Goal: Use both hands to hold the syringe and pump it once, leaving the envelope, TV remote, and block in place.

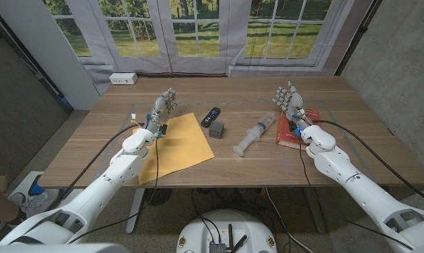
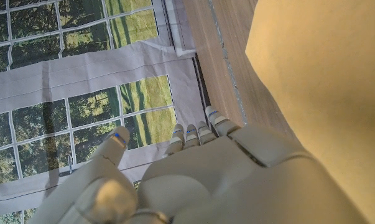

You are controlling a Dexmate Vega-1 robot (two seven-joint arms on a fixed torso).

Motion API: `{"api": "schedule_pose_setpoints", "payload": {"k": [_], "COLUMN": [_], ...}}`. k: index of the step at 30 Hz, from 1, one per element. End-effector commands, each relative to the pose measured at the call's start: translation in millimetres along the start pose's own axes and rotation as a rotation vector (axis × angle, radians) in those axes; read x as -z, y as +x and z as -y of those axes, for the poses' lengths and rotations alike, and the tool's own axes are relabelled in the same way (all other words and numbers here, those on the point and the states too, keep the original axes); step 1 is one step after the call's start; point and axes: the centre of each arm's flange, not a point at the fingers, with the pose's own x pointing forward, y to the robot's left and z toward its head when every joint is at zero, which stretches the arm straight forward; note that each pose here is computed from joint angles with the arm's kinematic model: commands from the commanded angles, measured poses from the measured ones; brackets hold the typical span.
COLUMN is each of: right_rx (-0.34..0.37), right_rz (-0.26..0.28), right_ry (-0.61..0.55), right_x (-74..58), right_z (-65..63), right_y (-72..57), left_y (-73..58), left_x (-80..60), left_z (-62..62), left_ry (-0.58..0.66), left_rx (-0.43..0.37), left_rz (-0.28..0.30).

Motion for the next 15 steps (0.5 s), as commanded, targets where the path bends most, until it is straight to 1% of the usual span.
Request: {"api": "schedule_pose_setpoints", "payload": {"k": [1,7,11,15], "right_rx": [-0.019,-0.048,-0.065,-0.081], "right_rz": [0.026,0.039,0.054,0.060], "right_ry": [-0.031,-0.075,-0.087,-0.105], "right_x": [-9.6,-16.9,-19.6,-23.1], "right_z": [-0.2,-1.5,-2.1,-3.9], "right_y": [-1.8,1.1,2.0,1.9], "left_y": [-2.0,-4.9,-10.2,-15.4], "left_x": [-6.7,-14.2,-18.1,-22.6], "left_z": [-1.2,-1.7,-1.6,-1.1], "left_ry": [0.017,0.045,0.053,0.063], "left_rx": [0.001,0.003,-0.016,-0.028], "left_rz": [0.033,0.038,0.051,0.048]}}
